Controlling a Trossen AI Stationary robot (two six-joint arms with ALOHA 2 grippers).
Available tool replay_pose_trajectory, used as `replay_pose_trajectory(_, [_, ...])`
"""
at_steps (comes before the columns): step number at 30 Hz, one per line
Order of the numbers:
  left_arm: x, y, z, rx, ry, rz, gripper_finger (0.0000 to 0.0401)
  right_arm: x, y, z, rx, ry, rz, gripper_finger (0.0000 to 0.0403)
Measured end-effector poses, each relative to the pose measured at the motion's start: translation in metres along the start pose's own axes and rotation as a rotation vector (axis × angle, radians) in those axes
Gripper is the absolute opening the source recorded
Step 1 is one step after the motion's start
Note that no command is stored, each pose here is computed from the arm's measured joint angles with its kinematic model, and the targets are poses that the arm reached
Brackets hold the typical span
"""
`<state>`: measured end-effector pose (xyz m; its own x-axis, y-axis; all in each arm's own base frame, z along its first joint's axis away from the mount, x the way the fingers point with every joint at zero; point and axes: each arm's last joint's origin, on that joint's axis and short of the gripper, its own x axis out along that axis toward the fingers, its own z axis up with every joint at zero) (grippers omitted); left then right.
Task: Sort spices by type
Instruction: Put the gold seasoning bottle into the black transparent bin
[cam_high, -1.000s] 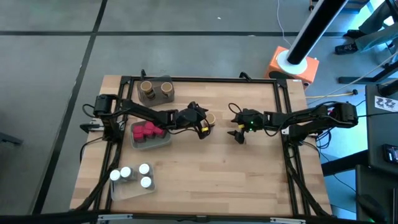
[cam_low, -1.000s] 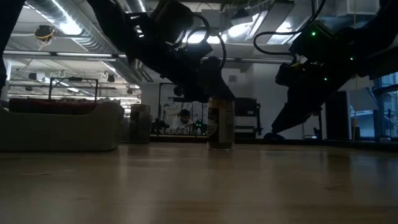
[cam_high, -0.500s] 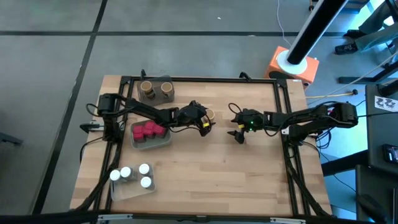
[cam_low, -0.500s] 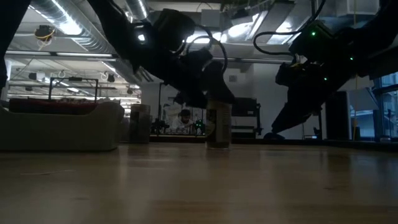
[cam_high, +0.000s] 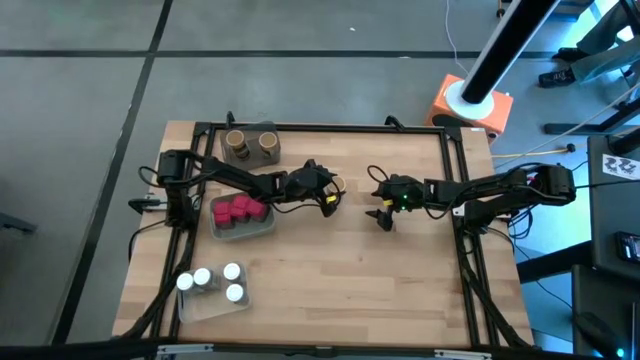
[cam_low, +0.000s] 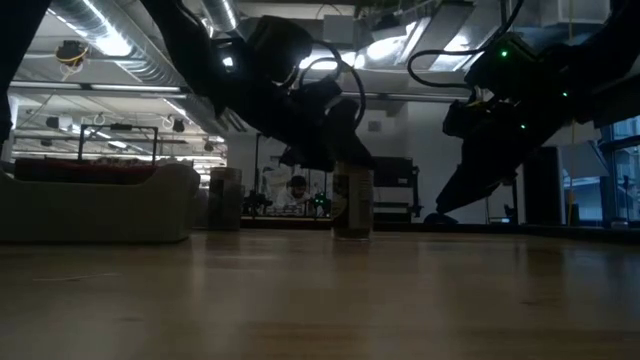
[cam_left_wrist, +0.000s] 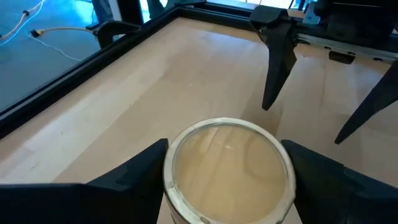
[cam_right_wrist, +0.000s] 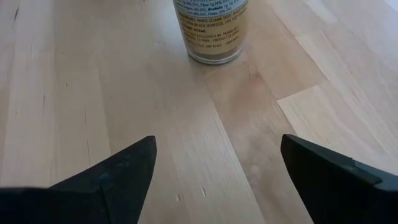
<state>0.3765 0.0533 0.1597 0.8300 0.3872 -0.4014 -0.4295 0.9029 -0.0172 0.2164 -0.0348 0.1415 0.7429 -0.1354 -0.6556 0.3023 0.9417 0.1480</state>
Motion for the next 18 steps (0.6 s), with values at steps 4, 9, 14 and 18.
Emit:
replay_pose_trajectory(4, [-0.003, -0.002, 0.002, 0.002, -0.001, -0.006, 0.026, 0.0, 0.0, 0.0, 0.0, 0.0, 0.0, 0.0344])
replay_pose_trajectory(9, [-0.02, -0.004, 0.018, 0.007, -0.011, 0.013, 0.026, 0.0, 0.0, 0.0, 0.0, -0.001, 0.0, 0.0344])
replay_pose_trajectory(14, [-0.054, -0.003, 0.043, 0.022, -0.029, 0.117, 0.026, 0.0, 0.0, 0.0, 0.0, 0.001, -0.001, 0.0344])
replay_pose_trajectory(18, [-0.089, 0.005, 0.061, 0.035, -0.034, 0.254, 0.026, 0.0, 0.0, 0.0, 0.0, 0.001, -0.001, 0.0344])
